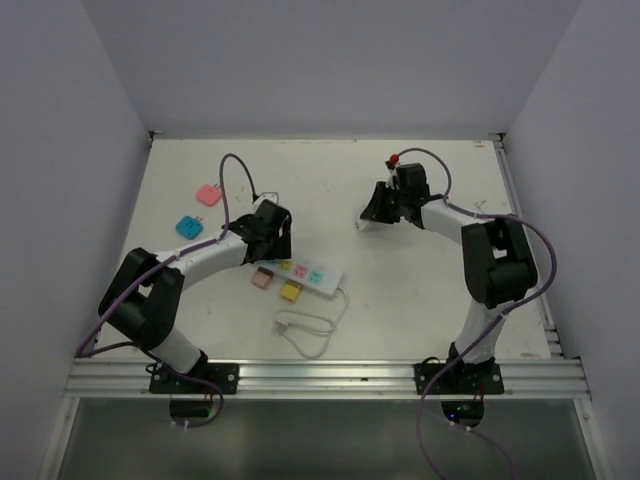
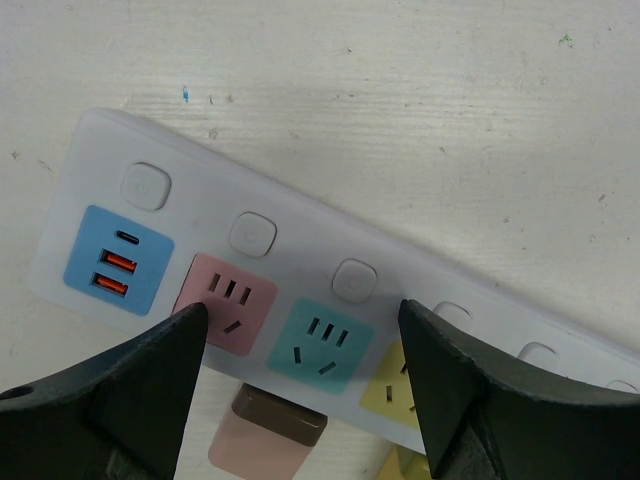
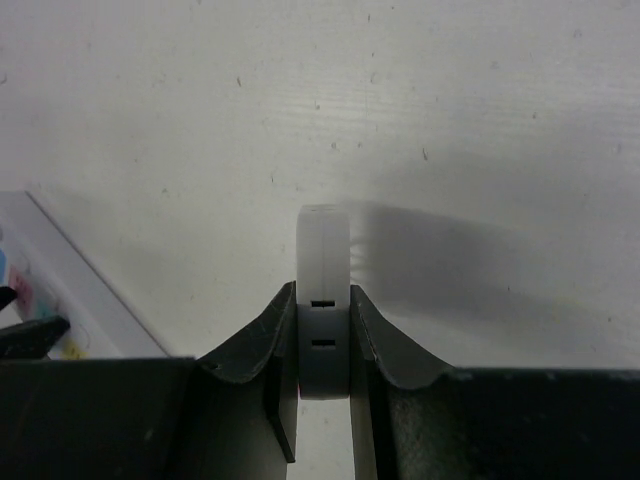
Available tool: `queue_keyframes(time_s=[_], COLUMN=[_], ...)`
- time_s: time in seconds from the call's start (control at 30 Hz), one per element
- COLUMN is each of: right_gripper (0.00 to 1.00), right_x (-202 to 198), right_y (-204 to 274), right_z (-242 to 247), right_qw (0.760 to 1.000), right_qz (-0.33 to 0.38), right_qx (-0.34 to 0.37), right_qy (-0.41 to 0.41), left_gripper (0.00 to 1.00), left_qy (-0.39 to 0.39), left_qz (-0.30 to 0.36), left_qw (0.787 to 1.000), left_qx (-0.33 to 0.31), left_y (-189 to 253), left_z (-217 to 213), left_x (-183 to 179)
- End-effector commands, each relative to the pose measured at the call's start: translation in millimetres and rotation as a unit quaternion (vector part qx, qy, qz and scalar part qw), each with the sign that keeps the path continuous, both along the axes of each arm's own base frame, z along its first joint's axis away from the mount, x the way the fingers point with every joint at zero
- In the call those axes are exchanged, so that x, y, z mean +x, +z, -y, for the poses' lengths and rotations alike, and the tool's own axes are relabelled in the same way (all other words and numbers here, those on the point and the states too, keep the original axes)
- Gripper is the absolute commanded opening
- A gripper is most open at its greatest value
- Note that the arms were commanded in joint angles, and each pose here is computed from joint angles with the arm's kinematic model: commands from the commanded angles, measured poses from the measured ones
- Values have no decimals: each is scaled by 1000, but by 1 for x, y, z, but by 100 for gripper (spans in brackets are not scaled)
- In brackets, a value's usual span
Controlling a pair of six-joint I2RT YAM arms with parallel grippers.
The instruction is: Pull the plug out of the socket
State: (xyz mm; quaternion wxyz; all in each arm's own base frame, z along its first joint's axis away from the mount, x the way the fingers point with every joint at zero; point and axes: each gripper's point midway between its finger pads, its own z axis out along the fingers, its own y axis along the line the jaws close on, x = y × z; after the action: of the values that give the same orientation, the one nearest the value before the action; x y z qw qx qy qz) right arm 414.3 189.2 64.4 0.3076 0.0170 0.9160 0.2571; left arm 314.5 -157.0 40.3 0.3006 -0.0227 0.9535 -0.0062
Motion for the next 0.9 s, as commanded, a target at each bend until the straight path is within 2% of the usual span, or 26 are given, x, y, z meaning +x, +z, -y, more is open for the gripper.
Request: queue_keyframes(time_s=[0.0,0.03,0.1,0.13,0.2,0.23,0.3,0.37,0.4,0.43,0.5,0.53,0.6,0.67,0.8,0.87], right_gripper=[2,4,15,26,42,55,65,78,88,92,95,98,99,99,99,99], right_x=[49,52,61,63,67,68,66,64,61,59,49,46,35,23,-23,-48], right_y=[28,24,11,7,-1,-2,-8,-3,-3,3,4,11,29,52,53,50], right_z=[-19,-19,-13,-10,-1,3,12,20,24,28,40,42,46,41,12,-11], right_qw=[996,996,995,994,994,993,994,995,996,997,996,997,996,996,989,978], right_qz=[37,30,16,13,5,3,-2,8,6,12,7,20,39,74,81,98], right_qx=[84,85,88,89,89,88,76,54,39,24,-8,-19,-33,-49,-90,-115], right_qy=[-24,-27,-44,-54,-69,-74,-83,-80,-81,-78,-86,-77,-69,-28,79,146], left_gripper=[81,81,81,81,81,82,82,84,84,85,89,90,94,97,99,100], left_qy=[-15,-15,-17,-18,-19,-19,-20,-22,-23,-23,-22,-23,-23,-25,-27,-28], left_qz=[-136,-136,-136,-135,-133,-132,-133,-129,-127,-125,-119,-117,-108,-95,-51,-28], left_qw=[991,991,990,991,991,991,991,991,992,992,993,993,994,995,998,998], left_qx=[8,8,6,6,6,5,5,3,2,0,0,-2,-7,-13,-34,-46], left_y=[-51,-52,-52,-52,-52,-51,-51,-48,-47,-45,-40,-38,-30,-19,22,42], left_z=[-3,-3,-2,-1,-1,-1,0,2,3,4,4,6,9,12,25,30], left_x=[-61,-61,-61,-60,-58,-57,-56,-54,-54,-52,-48,-47,-42,-36,-12,-3])
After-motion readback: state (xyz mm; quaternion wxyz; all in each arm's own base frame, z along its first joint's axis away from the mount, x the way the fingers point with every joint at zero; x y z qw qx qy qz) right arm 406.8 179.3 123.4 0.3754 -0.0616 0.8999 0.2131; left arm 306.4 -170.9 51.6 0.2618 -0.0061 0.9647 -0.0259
